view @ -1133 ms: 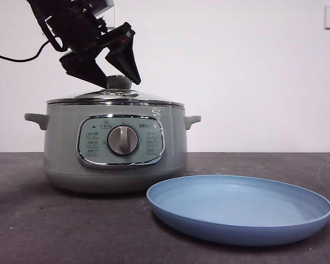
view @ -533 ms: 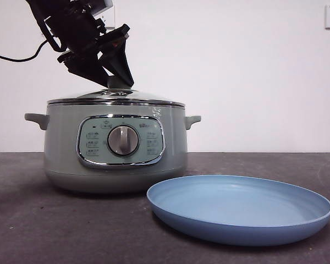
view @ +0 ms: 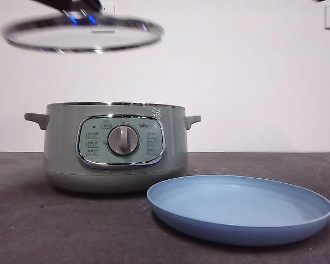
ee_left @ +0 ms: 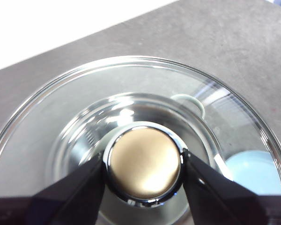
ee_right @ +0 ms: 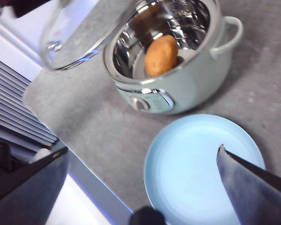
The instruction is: Take the potato out from the steamer,put the potato on the plate,close the lid
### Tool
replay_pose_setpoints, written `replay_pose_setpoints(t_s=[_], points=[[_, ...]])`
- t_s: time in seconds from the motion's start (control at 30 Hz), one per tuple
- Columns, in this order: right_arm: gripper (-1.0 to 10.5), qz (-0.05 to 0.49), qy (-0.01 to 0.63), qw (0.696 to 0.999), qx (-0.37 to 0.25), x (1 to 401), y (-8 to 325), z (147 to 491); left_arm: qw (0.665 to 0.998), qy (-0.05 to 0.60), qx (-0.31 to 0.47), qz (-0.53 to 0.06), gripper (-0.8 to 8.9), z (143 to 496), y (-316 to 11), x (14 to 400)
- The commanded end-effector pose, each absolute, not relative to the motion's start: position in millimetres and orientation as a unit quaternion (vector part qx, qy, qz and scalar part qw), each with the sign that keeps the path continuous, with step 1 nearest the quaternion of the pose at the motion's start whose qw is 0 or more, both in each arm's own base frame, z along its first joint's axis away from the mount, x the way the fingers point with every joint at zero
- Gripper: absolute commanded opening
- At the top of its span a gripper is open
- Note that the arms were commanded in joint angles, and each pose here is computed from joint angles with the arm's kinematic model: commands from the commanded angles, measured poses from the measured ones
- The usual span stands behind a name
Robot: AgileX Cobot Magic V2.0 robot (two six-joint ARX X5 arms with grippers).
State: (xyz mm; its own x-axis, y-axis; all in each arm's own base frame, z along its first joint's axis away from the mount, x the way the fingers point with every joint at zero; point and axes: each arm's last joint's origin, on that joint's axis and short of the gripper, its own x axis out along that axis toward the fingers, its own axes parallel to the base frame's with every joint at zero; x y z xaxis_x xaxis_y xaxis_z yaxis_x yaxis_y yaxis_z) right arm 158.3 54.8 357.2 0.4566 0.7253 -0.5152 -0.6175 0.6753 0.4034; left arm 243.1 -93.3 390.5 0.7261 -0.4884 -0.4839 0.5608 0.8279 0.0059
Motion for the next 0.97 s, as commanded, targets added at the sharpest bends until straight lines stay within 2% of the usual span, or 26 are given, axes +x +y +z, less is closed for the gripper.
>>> replay_pose_setpoints(t_s=[0.03,0.23,0.37,0.53,0.77,0.97], points=[[6.6,0.398,0.354,0.841,0.091,175,69,355,0.941,0.196,0.072,-0.267,-0.09,417,-76,207],[6.6,0.406,0.373,0.833,0.042,216,118,352,0.952,0.193,0.076,-0.223,-0.09,433,-48,142],[6.6,0.401,0.384,0.831,0.011,242,154,352,0.956,0.208,0.081,-0.193,-0.09,433,-36,111],[6.6,0.397,0.391,0.830,-0.023,276,205,351,0.957,0.211,0.069,-0.185,-0.09,432,-25,76],[6.6,0.373,0.392,0.839,-0.067,313,269,332,0.961,0.209,0.058,-0.174,-0.09,429,-16,48],[6.6,0.334,0.403,0.846,-0.097,338,300,298,0.957,0.224,0.057,-0.174,-0.09,426,-15,44]])
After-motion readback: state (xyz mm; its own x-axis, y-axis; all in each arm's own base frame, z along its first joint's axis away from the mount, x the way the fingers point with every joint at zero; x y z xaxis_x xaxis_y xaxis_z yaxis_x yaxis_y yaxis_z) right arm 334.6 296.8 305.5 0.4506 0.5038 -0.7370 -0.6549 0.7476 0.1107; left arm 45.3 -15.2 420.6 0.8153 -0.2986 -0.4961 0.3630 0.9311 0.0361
